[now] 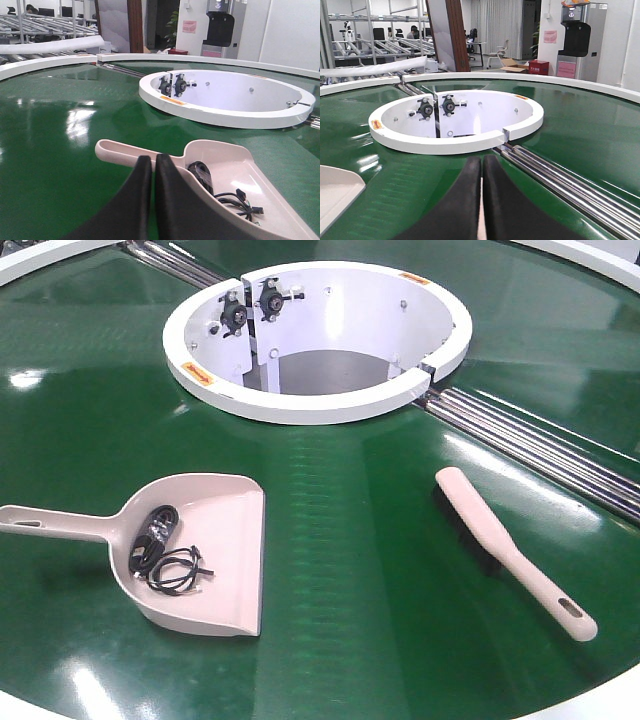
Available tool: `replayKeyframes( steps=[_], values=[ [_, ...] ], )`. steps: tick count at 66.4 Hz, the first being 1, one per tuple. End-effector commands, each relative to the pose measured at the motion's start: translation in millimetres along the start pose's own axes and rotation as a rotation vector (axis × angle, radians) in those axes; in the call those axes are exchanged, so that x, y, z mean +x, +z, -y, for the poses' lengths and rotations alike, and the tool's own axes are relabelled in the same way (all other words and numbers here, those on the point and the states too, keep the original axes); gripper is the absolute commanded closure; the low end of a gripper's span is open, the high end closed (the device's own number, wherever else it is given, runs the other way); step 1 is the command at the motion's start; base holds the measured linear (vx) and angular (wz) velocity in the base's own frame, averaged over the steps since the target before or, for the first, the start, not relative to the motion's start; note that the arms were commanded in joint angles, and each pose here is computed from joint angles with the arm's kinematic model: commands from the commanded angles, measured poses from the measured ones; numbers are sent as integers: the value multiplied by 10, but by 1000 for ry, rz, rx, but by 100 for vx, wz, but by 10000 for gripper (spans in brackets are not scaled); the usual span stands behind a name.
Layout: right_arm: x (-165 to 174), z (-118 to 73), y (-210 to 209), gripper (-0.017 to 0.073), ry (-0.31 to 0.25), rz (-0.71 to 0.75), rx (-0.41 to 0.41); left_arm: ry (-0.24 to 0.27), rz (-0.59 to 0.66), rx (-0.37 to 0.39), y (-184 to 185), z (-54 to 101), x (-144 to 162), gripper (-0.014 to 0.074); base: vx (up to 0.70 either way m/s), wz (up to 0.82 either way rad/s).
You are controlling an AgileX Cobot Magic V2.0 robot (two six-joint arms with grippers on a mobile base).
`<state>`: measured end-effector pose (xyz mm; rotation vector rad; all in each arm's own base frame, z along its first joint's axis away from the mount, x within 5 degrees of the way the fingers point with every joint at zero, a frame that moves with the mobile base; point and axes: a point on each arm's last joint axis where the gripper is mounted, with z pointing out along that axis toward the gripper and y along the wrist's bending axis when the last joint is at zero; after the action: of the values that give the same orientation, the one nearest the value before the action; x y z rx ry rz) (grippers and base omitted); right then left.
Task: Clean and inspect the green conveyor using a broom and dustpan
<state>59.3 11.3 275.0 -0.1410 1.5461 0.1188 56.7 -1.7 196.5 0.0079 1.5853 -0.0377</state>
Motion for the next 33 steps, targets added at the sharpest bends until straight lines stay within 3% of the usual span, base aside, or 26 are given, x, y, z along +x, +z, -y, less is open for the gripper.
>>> replayKeyframes(
  steps=[1,15,22,33],
  values=[
    [-142,19,-2,568,-4,83,21,-11,73,9,-9,5,-40,601,0,0],
    [-142,20,-2,568,-9,83,22,-11,73,9,-9,5,-40,601,0,0],
    [-41,33,10,568,-119,53,44,-11,73,9,-9,5,-40,601,0,0],
    [234,115,40,568,-7,14,163,-11,74,7,-9,3,-40,600,0,0]
  ],
)
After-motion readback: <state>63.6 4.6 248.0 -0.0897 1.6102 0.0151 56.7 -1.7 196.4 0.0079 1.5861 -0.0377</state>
